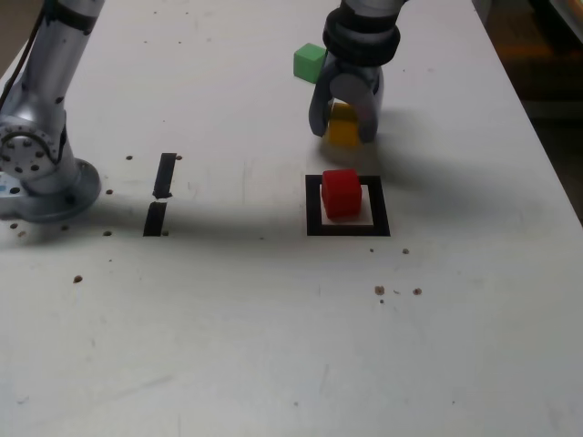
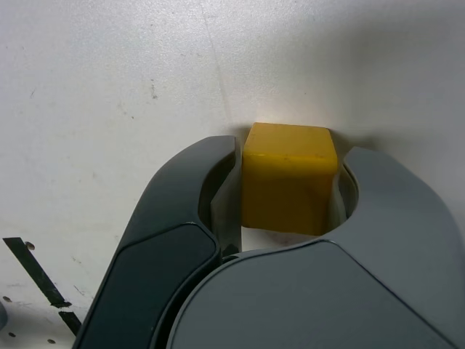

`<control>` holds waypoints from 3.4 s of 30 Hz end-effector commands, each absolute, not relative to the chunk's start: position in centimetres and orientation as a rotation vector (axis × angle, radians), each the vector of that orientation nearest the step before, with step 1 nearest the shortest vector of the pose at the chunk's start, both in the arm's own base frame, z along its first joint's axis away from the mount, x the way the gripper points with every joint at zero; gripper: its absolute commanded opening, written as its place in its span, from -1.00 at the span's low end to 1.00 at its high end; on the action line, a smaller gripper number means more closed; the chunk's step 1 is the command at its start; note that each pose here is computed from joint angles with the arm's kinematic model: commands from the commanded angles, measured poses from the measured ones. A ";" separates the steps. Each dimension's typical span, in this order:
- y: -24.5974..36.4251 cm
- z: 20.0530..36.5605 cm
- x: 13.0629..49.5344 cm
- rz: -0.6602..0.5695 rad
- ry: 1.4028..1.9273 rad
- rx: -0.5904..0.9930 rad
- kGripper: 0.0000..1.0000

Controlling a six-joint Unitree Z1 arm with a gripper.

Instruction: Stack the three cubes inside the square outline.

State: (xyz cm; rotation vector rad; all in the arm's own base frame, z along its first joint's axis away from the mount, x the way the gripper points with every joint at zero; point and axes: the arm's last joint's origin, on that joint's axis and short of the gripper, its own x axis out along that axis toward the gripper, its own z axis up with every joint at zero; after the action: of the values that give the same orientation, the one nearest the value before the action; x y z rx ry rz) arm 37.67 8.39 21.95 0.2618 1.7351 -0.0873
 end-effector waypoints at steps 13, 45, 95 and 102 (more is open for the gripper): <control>7.0 30.4 34.4 -0.031 1.707 0.191 -0.52; -4.4 29.1 35.6 0.075 1.750 -0.004 -0.75; 4.0 35.5 27.6 0.137 1.663 0.022 0.99; 14.5 36.5 25.4 0.084 1.621 0.268 0.99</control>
State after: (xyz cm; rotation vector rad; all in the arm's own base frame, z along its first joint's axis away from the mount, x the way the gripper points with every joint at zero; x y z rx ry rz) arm 27.28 8.94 36.48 0.0924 1.5702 0.2525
